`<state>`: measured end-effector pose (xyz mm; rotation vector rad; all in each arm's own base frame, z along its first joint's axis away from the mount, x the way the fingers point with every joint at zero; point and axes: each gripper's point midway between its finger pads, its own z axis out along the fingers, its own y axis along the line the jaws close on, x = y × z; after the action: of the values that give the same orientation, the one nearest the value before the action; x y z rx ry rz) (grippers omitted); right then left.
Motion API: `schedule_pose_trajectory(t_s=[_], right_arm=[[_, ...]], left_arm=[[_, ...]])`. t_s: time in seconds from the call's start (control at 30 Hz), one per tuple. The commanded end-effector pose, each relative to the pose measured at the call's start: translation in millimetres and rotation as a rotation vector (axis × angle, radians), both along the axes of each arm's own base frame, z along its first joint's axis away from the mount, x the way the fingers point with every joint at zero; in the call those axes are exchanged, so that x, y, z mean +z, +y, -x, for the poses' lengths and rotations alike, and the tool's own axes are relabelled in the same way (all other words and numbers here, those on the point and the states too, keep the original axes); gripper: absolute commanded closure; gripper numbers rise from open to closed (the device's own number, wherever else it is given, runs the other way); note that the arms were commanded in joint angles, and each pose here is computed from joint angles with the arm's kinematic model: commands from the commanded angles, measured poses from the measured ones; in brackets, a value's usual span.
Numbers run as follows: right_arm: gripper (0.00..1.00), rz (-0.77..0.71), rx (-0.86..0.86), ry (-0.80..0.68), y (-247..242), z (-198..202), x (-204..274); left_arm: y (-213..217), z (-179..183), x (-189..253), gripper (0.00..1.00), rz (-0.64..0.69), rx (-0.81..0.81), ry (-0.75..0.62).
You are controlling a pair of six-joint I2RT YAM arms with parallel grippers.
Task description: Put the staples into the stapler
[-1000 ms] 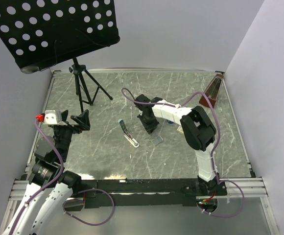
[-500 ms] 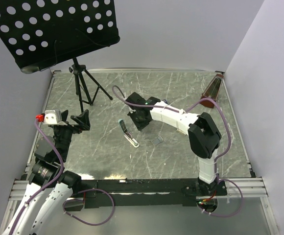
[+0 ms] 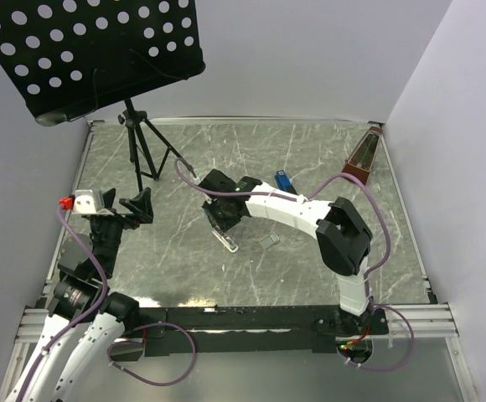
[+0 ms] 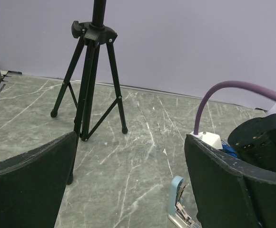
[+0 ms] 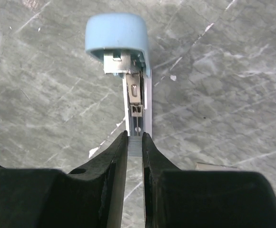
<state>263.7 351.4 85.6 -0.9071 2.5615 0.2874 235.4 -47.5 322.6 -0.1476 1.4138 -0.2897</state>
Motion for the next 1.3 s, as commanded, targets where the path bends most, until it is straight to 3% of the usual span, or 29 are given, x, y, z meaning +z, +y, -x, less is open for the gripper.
schedule_pose_trajectory(t_s=[0.0, 1.27], right_arm=[[0.81, -0.039, -0.014, -0.022, 17.5, -8.3, 1.8], [0.81, 0.019, -0.022, 0.034, 9.1, -0.7, -36.1]], left_arm=[[0.5, 1.9, 9.6, 0.01, 0.022, -0.003, -0.037], [-0.3, 1.6, 9.3, 0.01, 0.022, -0.006, -0.036]])
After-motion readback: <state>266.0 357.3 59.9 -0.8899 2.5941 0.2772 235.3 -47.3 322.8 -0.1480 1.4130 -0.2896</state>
